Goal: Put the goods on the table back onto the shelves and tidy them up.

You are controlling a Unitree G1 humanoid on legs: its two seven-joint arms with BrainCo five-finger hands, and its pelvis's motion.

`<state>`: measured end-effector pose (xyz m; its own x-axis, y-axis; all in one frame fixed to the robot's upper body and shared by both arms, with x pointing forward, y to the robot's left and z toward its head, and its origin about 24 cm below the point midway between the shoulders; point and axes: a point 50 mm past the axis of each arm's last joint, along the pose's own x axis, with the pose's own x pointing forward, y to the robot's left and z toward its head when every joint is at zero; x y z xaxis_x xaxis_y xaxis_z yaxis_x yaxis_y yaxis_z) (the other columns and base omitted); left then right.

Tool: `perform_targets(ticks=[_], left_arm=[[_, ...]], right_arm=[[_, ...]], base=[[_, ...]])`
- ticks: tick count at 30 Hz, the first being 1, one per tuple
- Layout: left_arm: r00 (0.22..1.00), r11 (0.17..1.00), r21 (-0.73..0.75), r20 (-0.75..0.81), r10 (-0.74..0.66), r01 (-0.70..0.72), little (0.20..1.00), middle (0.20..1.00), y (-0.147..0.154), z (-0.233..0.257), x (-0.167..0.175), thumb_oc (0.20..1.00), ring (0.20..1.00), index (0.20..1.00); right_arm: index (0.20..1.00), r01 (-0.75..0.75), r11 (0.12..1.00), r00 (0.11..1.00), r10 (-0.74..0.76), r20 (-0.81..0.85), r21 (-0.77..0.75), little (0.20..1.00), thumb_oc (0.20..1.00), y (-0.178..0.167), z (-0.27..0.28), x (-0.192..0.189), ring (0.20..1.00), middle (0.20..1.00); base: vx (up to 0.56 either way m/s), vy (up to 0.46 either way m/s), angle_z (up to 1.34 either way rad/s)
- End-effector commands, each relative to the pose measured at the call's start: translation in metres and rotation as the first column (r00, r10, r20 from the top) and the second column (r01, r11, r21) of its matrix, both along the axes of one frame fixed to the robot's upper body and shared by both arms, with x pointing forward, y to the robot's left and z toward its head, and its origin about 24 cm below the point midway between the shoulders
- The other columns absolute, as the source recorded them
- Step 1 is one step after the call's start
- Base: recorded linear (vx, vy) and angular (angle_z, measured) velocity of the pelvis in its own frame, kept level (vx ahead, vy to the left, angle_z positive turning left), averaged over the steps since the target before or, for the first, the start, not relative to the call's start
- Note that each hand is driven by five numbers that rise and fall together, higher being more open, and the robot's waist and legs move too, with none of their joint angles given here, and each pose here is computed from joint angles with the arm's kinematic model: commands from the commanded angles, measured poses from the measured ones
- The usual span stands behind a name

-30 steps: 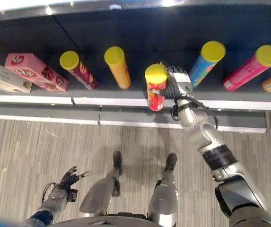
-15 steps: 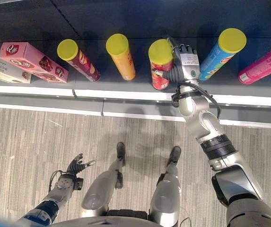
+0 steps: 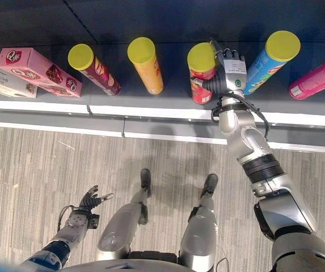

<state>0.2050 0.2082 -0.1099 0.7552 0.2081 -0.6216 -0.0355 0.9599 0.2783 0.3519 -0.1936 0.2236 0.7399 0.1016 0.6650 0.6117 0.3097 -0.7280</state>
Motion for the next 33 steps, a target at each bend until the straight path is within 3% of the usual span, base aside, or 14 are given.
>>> perform_targets(ticks=[1,33], left_arm=[[1.000,0.998,0.064,-0.015,-0.025,0.026,1.000,1.000,0.008,-0.001,-0.002,1.000,1.000,1.000],[1.000,0.997,0.073,0.010,-0.015,0.014,1.000,1.000,0.006,0.003,0.008,1.000,1.000,1.000]], right_arm=[[0.200,-0.045,0.998,0.986,0.053,0.156,-0.053,0.200,0.200,0.010,0.042,-0.002,0.200,0.200],[0.200,-0.066,0.998,0.986,0.067,0.153,-0.013,0.200,0.200,0.022,0.047,0.007,0.200,0.200]], base=[[0.00,0.000,0.00],[0.00,0.000,0.00]])
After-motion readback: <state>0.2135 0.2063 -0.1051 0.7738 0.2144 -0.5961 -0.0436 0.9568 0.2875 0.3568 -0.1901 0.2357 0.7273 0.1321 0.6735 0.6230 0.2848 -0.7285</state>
